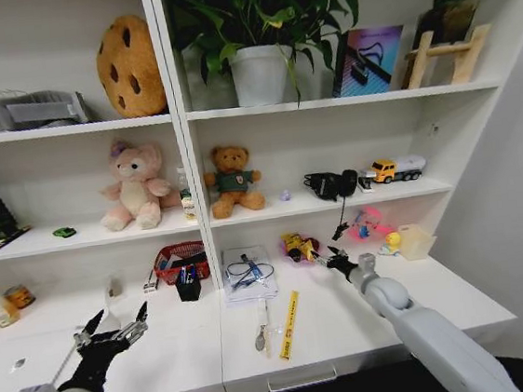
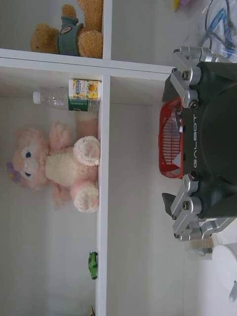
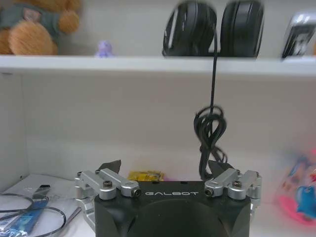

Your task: Organize the objects on the table.

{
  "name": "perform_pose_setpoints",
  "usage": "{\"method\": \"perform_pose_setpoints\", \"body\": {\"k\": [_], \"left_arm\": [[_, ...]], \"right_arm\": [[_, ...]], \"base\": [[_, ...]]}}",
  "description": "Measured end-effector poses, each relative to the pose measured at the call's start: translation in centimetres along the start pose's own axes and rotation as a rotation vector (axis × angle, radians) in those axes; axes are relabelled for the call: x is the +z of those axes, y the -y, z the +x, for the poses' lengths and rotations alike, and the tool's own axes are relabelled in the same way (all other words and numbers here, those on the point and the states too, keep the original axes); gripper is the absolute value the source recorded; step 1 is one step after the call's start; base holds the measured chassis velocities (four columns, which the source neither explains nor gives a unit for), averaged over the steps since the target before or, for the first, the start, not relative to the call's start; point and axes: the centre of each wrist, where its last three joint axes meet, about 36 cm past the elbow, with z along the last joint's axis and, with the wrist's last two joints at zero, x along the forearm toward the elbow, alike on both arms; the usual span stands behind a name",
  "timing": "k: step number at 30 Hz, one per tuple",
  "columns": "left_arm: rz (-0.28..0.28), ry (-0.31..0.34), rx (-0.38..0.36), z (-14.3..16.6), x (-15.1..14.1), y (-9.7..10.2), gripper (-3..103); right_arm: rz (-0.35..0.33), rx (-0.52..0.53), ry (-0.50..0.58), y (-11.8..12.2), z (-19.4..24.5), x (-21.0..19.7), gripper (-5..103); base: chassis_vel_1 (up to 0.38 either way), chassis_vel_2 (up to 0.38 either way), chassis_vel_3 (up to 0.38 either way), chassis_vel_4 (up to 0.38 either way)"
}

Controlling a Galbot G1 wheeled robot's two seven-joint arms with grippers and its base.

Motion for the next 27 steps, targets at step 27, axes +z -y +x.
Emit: {"method": "perform_pose_setpoints", "body": {"k": [27], "left_arm": [[0.0, 0.0, 0.0, 0.0, 0.0, 0.0, 100]], "right_arm": [[0.039, 0.143, 0.199, -7.4, 19.8, 1.1, 100]], "base": [[0.0, 0.0, 0.0, 0.0]]}}
